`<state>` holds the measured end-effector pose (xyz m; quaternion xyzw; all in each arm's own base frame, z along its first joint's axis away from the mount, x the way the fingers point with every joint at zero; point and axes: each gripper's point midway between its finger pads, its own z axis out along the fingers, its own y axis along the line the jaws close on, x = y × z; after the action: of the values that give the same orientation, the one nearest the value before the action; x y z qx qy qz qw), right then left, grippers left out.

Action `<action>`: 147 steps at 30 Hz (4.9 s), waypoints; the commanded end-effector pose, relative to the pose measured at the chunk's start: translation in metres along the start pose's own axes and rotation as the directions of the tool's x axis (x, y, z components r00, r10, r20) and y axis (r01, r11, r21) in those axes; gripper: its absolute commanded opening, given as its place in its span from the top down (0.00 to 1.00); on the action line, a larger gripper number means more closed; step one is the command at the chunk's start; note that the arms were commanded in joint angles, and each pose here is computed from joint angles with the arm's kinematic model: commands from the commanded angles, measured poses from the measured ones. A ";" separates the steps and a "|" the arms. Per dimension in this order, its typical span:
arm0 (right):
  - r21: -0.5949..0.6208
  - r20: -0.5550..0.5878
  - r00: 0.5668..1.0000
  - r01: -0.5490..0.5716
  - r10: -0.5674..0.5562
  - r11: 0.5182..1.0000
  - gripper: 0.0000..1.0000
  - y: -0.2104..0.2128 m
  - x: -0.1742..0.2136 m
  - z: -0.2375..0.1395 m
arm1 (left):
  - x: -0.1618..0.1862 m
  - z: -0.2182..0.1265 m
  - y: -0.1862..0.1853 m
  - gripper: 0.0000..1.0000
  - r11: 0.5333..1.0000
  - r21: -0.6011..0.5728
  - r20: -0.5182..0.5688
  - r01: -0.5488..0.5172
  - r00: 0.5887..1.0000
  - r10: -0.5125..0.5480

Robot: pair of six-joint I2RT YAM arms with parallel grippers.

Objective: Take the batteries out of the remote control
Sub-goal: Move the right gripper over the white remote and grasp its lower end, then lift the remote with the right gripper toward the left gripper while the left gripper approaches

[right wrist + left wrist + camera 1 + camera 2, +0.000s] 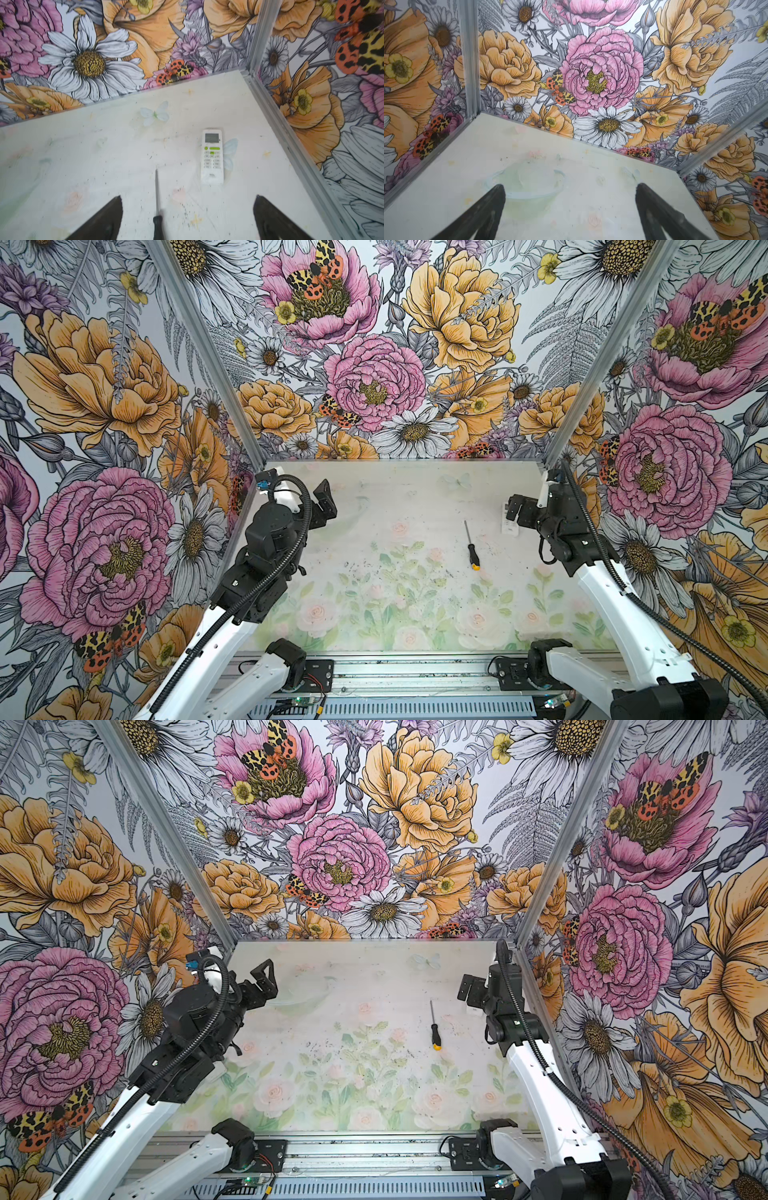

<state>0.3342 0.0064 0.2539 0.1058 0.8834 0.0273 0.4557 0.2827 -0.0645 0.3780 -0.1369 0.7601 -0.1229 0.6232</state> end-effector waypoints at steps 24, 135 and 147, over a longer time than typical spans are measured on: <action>0.183 -0.624 0.774 0.007 0.111 0.983 0.01 -0.056 0.087 0.150 | 0.206 0.103 -0.108 0.01 0.986 0.126 -0.734 0.110 0.679 0.018; -0.664 -0.371 0.859 0.020 -0.353 0.747 0.38 0.267 0.053 0.037 | 0.212 0.200 -0.150 0.97 0.690 0.095 -0.741 0.718 0.514 -0.432; -0.681 -0.252 0.956 -0.287 0.152 0.674 0.16 0.248 -0.047 -0.004 | 0.151 0.222 -0.125 1.00 0.513 0.125 -0.635 0.849 0.466 -0.616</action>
<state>0.3892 0.2376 0.3042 -0.0321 0.8606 0.3704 0.3480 0.4735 -0.2405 0.1892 -0.2893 0.7596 -0.5263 0.2496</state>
